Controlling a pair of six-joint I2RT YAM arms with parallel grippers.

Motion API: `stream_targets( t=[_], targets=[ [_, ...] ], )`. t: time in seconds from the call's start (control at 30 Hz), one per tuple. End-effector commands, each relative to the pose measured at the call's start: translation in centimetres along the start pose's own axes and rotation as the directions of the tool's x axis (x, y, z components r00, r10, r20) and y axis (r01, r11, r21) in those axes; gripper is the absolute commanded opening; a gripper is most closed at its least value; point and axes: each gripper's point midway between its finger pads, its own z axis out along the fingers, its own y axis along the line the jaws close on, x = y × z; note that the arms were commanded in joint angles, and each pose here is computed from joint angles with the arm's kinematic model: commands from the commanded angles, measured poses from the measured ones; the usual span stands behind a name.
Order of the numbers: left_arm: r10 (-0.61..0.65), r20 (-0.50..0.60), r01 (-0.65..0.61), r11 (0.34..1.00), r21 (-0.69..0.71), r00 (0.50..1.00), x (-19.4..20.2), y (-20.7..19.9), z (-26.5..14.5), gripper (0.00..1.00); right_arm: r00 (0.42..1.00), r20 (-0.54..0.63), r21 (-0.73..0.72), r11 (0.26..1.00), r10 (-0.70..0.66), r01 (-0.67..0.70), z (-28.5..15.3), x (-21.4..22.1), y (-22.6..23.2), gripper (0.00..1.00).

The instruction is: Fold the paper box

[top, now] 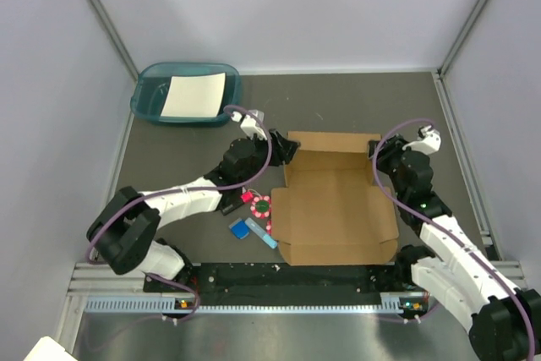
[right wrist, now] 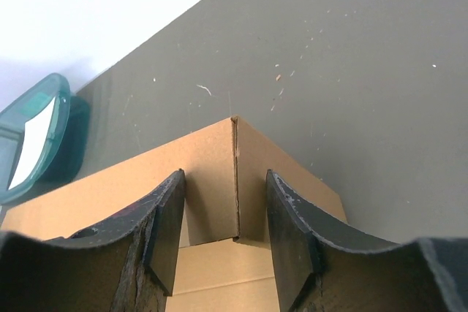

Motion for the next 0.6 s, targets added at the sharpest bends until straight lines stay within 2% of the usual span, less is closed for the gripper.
stream_targets(
  t=[0.0, 0.13, 0.23, 0.37, 0.57],
  targets=[
    [0.052, -0.062, -0.049, 0.998, 0.05, 0.997, 0.0, -0.2, 1.3, 0.59, 0.949, -0.311, 0.045, 0.997, -0.041, 0.058, -1.9, 8.9, -2.4, 0.46],
    [0.085, -0.088, -0.074, 0.989, 0.128, 0.992, 0.4, -1.3, 1.7, 0.59, 0.948, -0.315, 0.052, 0.997, -0.045, 0.064, -1.9, 9.4, -2.4, 0.46],
    [0.057, -0.142, -0.029, 0.981, 0.19, 0.988, 2.5, -1.8, 1.2, 0.59, 0.946, -0.318, 0.063, 0.995, -0.058, 0.082, -2.2, 9.9, -3.2, 0.46],
    [0.013, -0.159, 0.03, 0.965, 0.262, 0.987, 4.0, -2.3, 0.4, 0.58, 0.942, -0.327, 0.064, 0.993, -0.073, 0.099, -2.6, 10.2, -3.8, 0.46],
    [0.004, -0.218, 0.059, 0.959, 0.278, 0.976, 7.1, -2.3, -0.8, 0.57, 0.934, -0.35, 0.097, 0.989, -0.073, 0.114, -3.2, 10.6, -4.7, 0.44]
  ],
)
